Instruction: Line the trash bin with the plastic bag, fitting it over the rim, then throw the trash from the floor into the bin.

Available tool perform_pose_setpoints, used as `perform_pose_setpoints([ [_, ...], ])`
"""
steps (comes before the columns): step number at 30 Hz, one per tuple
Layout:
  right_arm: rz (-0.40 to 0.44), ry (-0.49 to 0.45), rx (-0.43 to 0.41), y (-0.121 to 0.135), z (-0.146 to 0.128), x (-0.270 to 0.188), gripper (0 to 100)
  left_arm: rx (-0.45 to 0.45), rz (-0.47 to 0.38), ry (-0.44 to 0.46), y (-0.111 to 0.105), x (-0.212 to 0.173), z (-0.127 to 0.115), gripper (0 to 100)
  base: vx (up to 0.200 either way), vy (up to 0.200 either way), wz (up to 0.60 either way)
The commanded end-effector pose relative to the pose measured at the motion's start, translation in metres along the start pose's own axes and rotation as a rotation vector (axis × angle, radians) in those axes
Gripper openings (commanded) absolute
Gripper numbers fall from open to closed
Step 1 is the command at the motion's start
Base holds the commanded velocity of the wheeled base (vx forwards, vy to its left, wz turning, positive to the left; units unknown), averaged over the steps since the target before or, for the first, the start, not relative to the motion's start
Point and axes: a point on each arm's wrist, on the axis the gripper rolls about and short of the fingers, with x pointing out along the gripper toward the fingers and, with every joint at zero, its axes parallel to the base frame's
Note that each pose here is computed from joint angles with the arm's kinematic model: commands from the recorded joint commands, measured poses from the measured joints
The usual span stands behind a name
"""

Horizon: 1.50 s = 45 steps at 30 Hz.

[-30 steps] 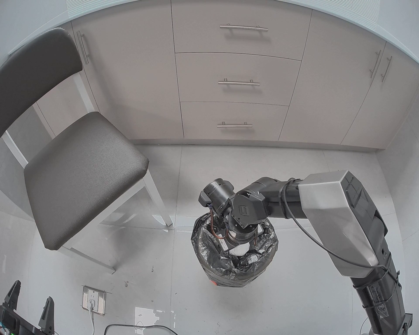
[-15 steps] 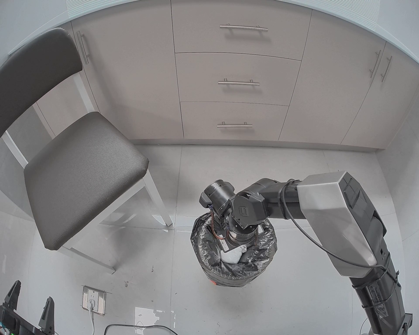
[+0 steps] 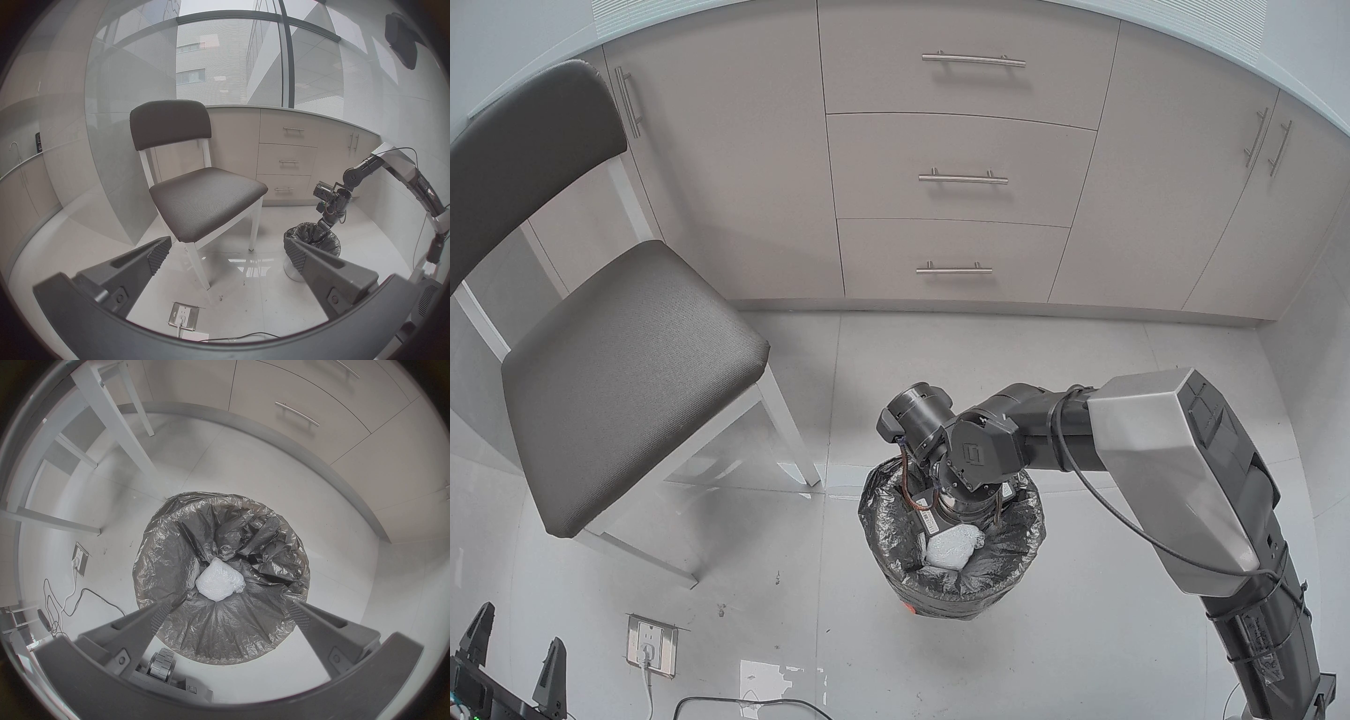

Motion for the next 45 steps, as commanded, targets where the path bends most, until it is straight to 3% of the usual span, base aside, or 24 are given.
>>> perform_pose_setpoints([
  [1,0.001,0.0,-0.002,0.001,0.0,0.0,100,0.0,-0.001,-0.006,0.0,0.0,-0.003,100,0.0,0.0,0.0],
  [14,-0.037,0.018,-0.04,0.005,-0.006,0.015,100,0.0,-0.001,-0.006,0.0,0.0,-0.003,100,0.0,0.0,0.0],
  [20,-0.026,-0.032,-0.038,0.016,-0.008,0.039,100,0.0,0.001,-0.006,0.0,0.0,-0.003,100,0.0,0.0,0.0],
  [21,-0.026,-0.038,-0.045,0.017,-0.009,0.044,0,0.0,-0.001,-0.006,0.0,0.0,-0.003,100,0.0,0.0,0.0],
  [34,-0.058,-0.056,-0.008,0.007,-0.009,0.068,0,0.0,0.001,-0.006,0.0,0.0,-0.003,100,0.0,0.0,0.0],
  [39,-0.079,-0.032,-0.014,0.011,-0.019,0.086,0,0.0,-0.001,-0.006,0.0,0.0,-0.003,100,0.0,0.0,0.0],
  [45,-0.078,-0.067,-0.004,0.021,-0.027,0.111,0,0.0,-0.001,-0.006,0.0,0.0,-0.003,100,0.0,0.0,0.0],
])
